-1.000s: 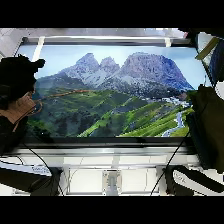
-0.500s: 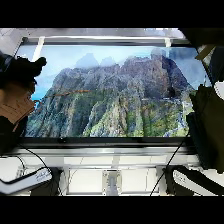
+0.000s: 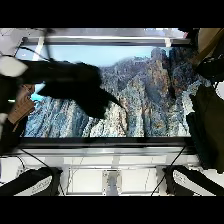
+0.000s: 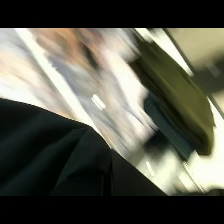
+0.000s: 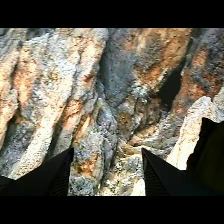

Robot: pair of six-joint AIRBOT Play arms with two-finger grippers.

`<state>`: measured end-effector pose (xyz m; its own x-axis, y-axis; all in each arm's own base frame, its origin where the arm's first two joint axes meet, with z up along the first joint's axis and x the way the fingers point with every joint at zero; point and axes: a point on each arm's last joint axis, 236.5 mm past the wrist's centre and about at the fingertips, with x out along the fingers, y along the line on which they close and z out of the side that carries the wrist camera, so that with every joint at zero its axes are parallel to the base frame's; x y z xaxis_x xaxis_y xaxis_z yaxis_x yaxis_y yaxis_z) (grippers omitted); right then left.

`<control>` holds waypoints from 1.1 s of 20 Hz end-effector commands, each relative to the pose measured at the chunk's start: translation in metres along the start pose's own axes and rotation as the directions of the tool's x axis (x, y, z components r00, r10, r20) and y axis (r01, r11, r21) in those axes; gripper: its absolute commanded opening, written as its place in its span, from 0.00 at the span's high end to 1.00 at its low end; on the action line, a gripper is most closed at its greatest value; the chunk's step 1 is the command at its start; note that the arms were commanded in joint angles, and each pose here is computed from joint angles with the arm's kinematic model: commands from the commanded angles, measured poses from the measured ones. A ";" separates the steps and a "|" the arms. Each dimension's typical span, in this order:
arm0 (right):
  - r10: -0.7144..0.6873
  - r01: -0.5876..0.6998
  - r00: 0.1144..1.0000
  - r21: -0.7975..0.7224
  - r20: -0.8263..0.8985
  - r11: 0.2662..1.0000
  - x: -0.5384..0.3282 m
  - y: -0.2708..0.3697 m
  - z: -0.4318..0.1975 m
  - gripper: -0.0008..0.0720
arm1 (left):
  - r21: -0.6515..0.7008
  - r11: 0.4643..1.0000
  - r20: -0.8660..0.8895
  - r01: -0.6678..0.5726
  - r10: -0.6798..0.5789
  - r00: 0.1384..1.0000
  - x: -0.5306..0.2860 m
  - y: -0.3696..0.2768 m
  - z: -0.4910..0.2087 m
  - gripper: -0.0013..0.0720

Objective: Fold the clothes and pants, and hang the long-sleeved shirts on hangers.

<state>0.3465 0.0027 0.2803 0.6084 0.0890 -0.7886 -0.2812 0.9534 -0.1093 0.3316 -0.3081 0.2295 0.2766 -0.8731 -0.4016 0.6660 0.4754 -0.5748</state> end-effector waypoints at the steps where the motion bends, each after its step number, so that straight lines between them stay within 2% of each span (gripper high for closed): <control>1: -0.044 0.044 0.999 0.001 0.009 0.999 0.008 -0.013 0.006 0.34 | 0.007 0.987 -0.192 0.163 -0.159 0.968 0.090 -0.074 -0.072 0.95; 3: -0.043 0.043 0.999 0.002 -0.004 0.999 0.019 -0.017 0.008 0.34 | -0.004 0.983 -0.254 0.184 -0.179 0.951 0.139 -0.089 -0.111 0.95; 4: -0.042 0.042 0.999 0.004 -0.020 0.999 0.025 -0.018 0.007 0.34 | -0.009 0.985 -0.254 0.172 -0.169 0.952 0.158 -0.088 -0.120 0.89; 5: -0.041 0.042 0.998 0.011 -0.037 0.999 0.030 -0.021 0.004 0.34 | -0.009 0.989 -0.228 0.149 -0.147 0.963 0.168 -0.080 -0.118 0.52; 6: -0.043 0.045 0.997 0.024 -0.056 0.999 0.034 -0.027 -0.001 0.46 | -0.011 0.994 -0.175 0.107 -0.107 0.979 0.169 -0.060 -0.101 0.06; 7: -0.051 0.054 0.996 0.045 -0.077 0.997 0.038 -0.035 -0.008 0.57 | -0.019 0.998 -0.129 0.067 -0.069 0.989 0.158 -0.037 -0.079 0.01; 10: -0.028 0.054 0.986 0.160 -0.162 0.986 0.055 -0.061 -0.046 0.57 | -0.126 0.989 -0.005 -0.073 0.073 0.997 0.063 0.059 -0.007 0.02; 12: 0.101 -0.051 0.979 0.267 -0.178 0.962 0.076 -0.053 -0.068 0.57 | -0.224 0.948 -0.022 -0.227 0.228 0.973 -0.022 0.130 -0.001 0.06; 13: 0.185 -0.122 0.967 0.321 -0.176 0.939 0.087 -0.042 -0.078 0.57 | -0.281 0.900 -0.080 -0.333 0.324 0.943 -0.066 0.167 -0.017 0.14; 15: 0.358 -0.265 0.918 0.405 -0.172 0.875 0.109 -0.008 -0.096 0.57 | -0.380 0.786 -0.203 -0.488 0.444 0.873 -0.130 0.215 -0.070 0.15; 18: 0.564 -0.432 0.806 0.474 -0.179 0.767 0.143 0.055 -0.125 0.57 | -0.536 0.656 -0.226 -0.532 0.496 0.839 -0.151 0.254 -0.136 0.15; 20: 0.607 -0.460 0.775 0.501 -0.177 0.733 0.164 0.081 -0.137 0.57 | -0.647 0.553 -0.195 -0.526 0.546 0.815 -0.145 0.284 -0.165 0.15; 22: 0.626 -0.485 0.761 0.492 -0.171 0.723 0.172 0.101 -0.135 0.57 | -0.737 0.491 -0.117 -0.463 0.583 0.804 -0.135 0.308 -0.165 0.15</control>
<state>0.3259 0.0403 0.0707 0.1807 0.5357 -0.8248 -0.1342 0.8442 0.5189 0.3776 -0.0516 0.0245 0.4433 -0.4801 -0.7570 -0.1370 0.7983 -0.5865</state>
